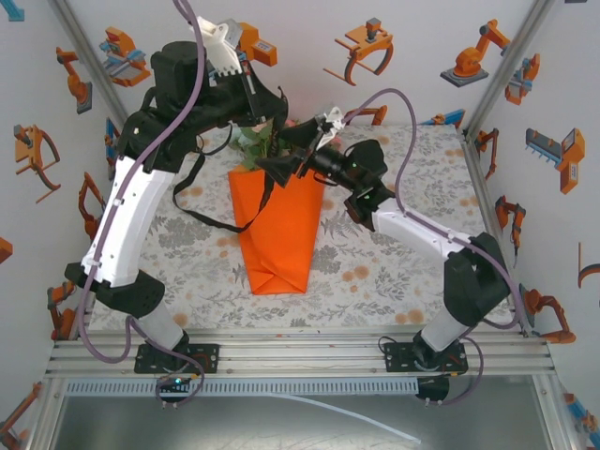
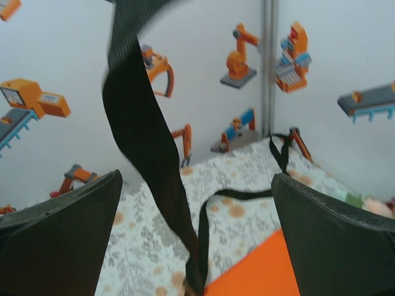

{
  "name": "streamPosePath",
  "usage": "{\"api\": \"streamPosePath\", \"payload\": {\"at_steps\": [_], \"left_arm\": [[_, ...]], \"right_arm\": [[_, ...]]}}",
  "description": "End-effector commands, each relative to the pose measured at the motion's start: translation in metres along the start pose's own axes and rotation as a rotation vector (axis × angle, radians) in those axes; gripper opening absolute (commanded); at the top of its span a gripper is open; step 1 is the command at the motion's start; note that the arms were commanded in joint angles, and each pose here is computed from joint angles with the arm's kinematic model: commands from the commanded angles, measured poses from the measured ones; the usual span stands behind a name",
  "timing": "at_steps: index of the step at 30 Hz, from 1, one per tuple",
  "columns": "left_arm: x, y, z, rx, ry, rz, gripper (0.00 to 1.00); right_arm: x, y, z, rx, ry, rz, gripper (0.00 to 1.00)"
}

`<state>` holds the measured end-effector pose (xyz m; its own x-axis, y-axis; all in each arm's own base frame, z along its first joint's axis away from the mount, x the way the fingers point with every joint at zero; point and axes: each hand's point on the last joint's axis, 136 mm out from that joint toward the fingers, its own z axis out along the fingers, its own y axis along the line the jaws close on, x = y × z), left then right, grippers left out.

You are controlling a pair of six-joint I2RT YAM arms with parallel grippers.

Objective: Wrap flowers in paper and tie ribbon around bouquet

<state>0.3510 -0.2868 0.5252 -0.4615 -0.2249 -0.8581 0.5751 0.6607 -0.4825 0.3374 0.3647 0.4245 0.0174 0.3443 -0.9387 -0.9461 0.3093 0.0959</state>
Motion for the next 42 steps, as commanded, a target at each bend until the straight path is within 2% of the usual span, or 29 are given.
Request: {"api": "streamPosePath", "payload": {"at_steps": [1,2,3,4,6,9,10,11,13,15,19,22,28,32,34,38,42], "left_arm": [[-0.01,-0.009,-0.005,0.027,-0.041,0.003,0.0],[-0.007,-0.008,-0.003,0.025,-0.033,0.001,0.0],[-0.007,-0.008,-0.002,0.03,-0.032,0.005,0.0],[-0.005,-0.008,0.0,0.033,-0.026,0.017,0.0],[-0.006,-0.003,0.001,0.008,-0.035,0.051,0.07],[-0.015,0.024,-0.006,-0.136,-0.083,0.117,0.46],[-0.02,0.041,-0.012,-0.219,-0.102,0.144,0.54],[-0.025,0.057,-0.02,-0.293,-0.123,0.164,0.57],[-0.032,0.109,-0.044,-0.512,-0.161,0.19,0.6],[-0.032,0.166,-0.067,-0.734,-0.168,0.208,0.6],[0.003,0.286,-0.096,-1.088,-0.048,0.181,0.59],[0.04,0.356,-0.105,-1.186,0.06,0.065,0.57],[0.091,0.443,-0.097,-1.229,0.181,-0.081,0.52],[0.115,0.493,-0.073,-1.208,0.19,-0.227,0.54],[0.115,0.52,-0.059,-1.229,0.152,-0.263,0.59],[0.105,0.565,-0.021,-1.218,0.08,-0.221,0.64],[0.09,0.604,0.003,-1.228,0.064,-0.091,0.64]], "right_arm": [[-0.054,0.023,0.005,-0.106,-0.155,-0.038,0.81],[-0.055,0.021,0.006,-0.096,-0.157,-0.034,0.57],[-0.058,0.019,0.006,-0.086,-0.164,-0.031,0.18],[-0.061,0.015,0.004,-0.059,-0.172,-0.014,0.0],[-0.074,0.014,-0.004,-0.031,-0.187,0.007,0.0],[-0.098,-0.001,-0.029,0.115,-0.177,0.047,0.0],[-0.105,-0.019,-0.045,0.228,-0.164,0.091,0.0],[-0.117,-0.03,-0.063,0.333,-0.157,0.121,0.0],[-0.144,-0.052,-0.117,0.63,-0.122,0.14,0.0],[-0.153,-0.061,-0.163,0.83,-0.11,0.111,0.0],[-0.164,-0.073,-0.245,1.084,-0.23,0.2,0.0],[-0.165,-0.082,-0.299,1.296,-0.271,0.21,0.0],[-0.17,-0.1,-0.379,1.589,-0.336,0.275,0.0],[-0.144,-0.116,-0.395,1.671,-0.327,0.4,0.0],[-0.13,-0.124,-0.387,1.629,-0.289,0.44,0.0],[-0.115,-0.135,-0.355,1.42,-0.282,0.469,0.0],[-0.108,-0.136,-0.346,1.374,-0.224,0.464,0.0]]}}
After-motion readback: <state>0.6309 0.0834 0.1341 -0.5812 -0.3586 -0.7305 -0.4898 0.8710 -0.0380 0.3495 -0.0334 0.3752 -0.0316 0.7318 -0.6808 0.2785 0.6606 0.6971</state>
